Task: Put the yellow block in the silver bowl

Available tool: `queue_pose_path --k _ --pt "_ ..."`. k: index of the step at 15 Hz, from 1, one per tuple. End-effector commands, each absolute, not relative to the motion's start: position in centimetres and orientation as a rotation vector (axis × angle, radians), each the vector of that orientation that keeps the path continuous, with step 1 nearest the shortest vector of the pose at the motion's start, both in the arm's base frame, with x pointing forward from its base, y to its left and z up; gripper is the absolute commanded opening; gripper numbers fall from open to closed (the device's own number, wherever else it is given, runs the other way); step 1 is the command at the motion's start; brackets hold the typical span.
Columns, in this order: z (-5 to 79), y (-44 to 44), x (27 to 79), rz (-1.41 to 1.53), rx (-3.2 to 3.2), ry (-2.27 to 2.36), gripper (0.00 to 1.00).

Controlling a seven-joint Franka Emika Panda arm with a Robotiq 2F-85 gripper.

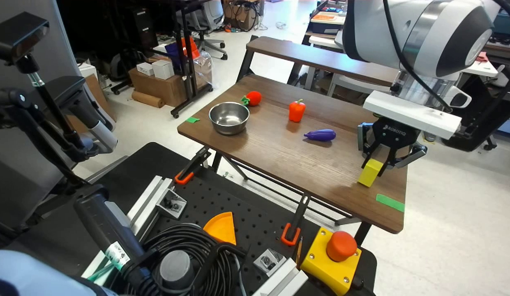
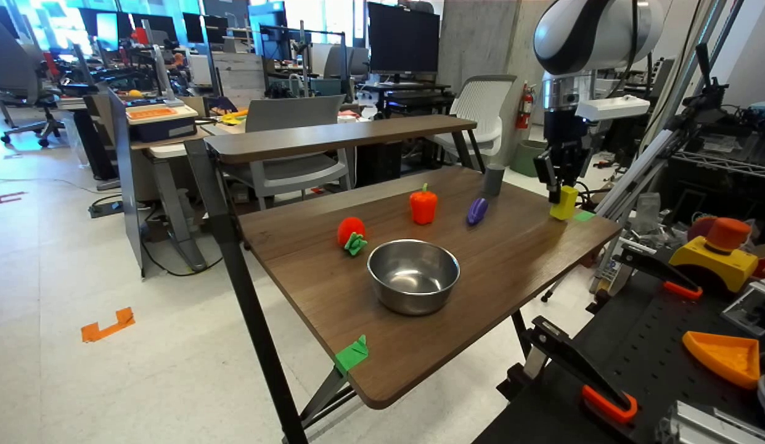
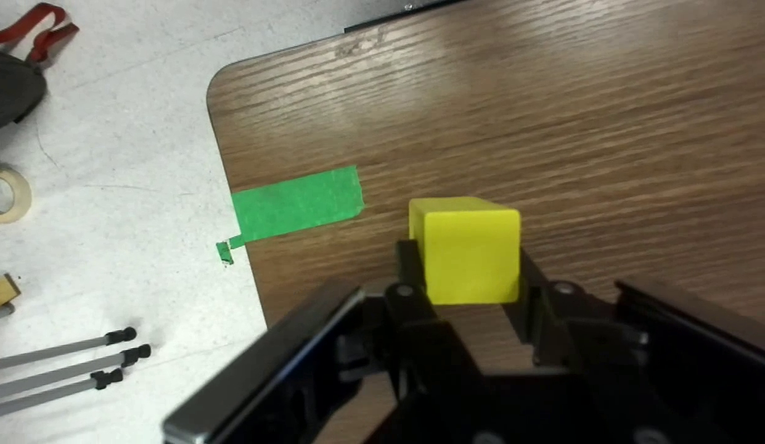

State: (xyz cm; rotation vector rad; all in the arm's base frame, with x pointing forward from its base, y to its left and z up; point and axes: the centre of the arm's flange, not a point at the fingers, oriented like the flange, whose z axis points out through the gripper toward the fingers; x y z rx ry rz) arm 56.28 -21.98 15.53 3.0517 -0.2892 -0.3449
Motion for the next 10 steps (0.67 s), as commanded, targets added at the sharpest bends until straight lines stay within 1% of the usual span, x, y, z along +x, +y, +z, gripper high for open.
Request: queue_pose_path --k 1,3,6,10 --pt "20.5 -18.4 55.7 -0.268 3.071 -0.22 0.09" --pt "22.7 -15.4 56.2 -0.208 3.102 -0.153 0.09" --pt "25.2 -8.1 55.6 -0.134 3.131 0.032 0.09" --pt "24.9 2.8 53.9 -0.088 3.098 0.339 0.09"
